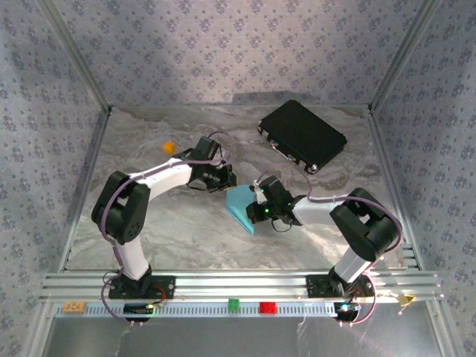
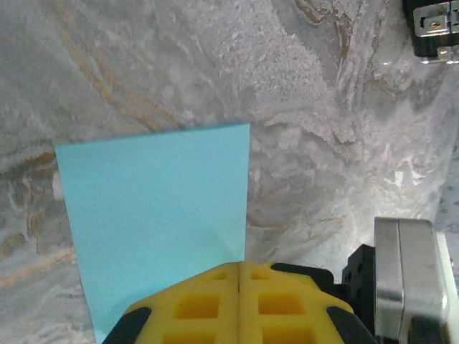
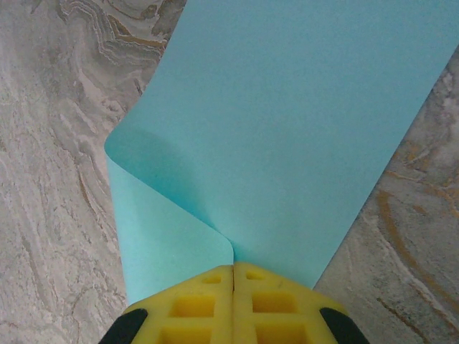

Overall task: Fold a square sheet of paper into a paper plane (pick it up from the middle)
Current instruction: Third fold the triangle at the center of the table.

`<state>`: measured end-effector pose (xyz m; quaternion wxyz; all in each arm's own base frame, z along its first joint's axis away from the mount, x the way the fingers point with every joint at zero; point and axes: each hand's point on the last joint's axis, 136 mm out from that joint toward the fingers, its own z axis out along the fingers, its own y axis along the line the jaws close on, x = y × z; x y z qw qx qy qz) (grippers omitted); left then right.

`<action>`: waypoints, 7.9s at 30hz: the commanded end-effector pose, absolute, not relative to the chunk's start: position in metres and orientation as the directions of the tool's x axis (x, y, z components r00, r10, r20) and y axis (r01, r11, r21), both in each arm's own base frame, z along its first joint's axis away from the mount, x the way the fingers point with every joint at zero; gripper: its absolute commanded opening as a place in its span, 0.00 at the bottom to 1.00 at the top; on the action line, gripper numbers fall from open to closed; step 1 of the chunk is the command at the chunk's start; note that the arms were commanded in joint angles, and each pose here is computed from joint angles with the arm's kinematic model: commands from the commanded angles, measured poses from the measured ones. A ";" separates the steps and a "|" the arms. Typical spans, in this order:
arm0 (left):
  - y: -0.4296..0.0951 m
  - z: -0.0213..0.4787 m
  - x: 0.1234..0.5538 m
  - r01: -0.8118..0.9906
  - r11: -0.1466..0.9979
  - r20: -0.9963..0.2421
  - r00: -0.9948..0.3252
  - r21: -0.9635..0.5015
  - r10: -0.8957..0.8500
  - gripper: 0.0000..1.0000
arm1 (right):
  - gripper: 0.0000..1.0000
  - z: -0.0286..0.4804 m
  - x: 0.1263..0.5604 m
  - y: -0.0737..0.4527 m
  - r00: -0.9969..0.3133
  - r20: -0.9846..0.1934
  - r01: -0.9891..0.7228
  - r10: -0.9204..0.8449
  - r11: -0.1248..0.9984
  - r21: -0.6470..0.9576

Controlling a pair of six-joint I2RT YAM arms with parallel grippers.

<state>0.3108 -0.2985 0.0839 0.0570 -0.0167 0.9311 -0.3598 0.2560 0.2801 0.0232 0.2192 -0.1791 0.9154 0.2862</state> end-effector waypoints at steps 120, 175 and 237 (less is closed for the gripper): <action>-0.288 -0.012 0.233 -0.126 0.788 0.116 -0.991 -0.603 -0.069 0.00 | 0.08 0.015 0.174 0.283 -0.942 -0.181 -0.332 -0.283 0.696 0.637; -0.317 0.049 0.248 -0.038 0.713 0.004 -0.999 -0.701 -0.049 0.00 | 0.01 -0.014 0.194 0.259 -0.989 -0.054 -0.141 -0.135 0.803 0.579; -0.298 0.028 0.266 -0.003 0.669 -0.060 -0.996 -0.743 -0.070 0.01 | 0.00 -0.017 0.199 0.259 -0.996 -0.038 -0.086 -0.078 0.808 0.583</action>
